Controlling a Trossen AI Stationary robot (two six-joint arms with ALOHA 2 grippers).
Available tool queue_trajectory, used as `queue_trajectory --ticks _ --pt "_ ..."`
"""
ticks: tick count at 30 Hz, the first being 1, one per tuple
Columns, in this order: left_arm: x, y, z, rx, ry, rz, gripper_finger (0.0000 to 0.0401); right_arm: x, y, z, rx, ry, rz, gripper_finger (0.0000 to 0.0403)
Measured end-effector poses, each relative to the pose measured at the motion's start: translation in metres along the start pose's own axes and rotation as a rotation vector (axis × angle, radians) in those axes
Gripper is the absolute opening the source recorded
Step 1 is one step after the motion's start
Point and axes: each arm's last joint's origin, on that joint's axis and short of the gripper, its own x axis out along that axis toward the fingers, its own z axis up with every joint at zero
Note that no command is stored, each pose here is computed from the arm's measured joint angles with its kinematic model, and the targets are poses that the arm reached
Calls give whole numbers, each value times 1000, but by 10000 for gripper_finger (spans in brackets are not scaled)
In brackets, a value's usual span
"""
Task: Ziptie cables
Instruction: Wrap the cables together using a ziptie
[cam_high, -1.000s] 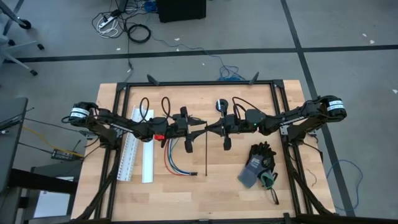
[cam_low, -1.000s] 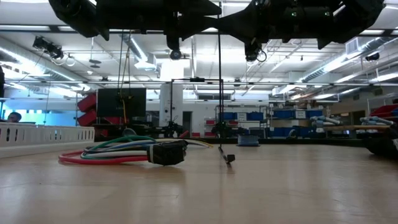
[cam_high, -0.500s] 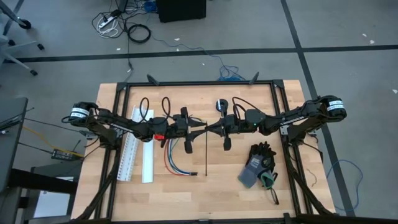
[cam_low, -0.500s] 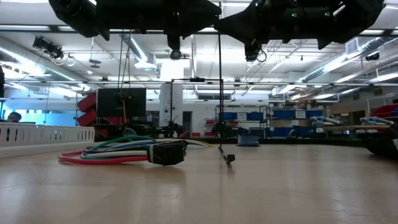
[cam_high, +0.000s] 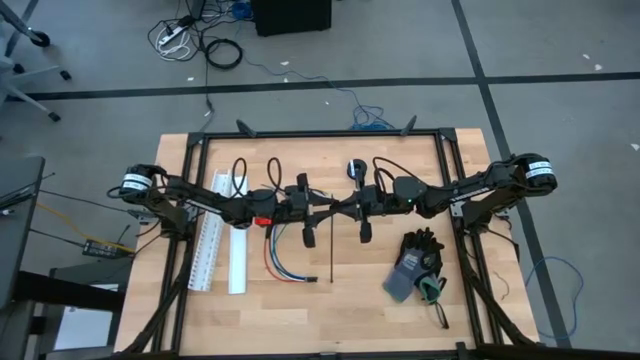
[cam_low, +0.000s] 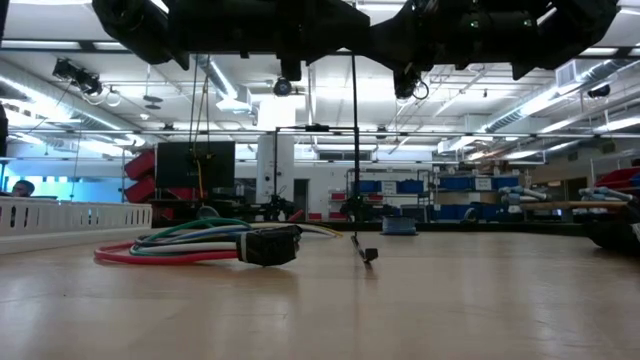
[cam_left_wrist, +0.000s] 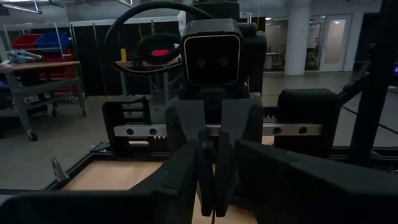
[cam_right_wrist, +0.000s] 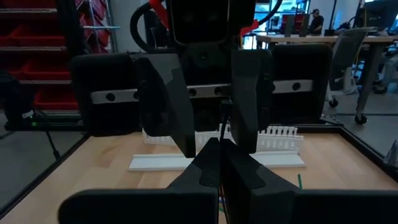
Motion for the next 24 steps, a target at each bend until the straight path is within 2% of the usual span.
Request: queue_trajectory --ticks 13,24 --pt "-7 -7 8 31 32 9 101 0 1 0 -8 1 15 0" --pt "-7 -9 5 40 67 42 101 0 1 1 -3 -4 17 0"
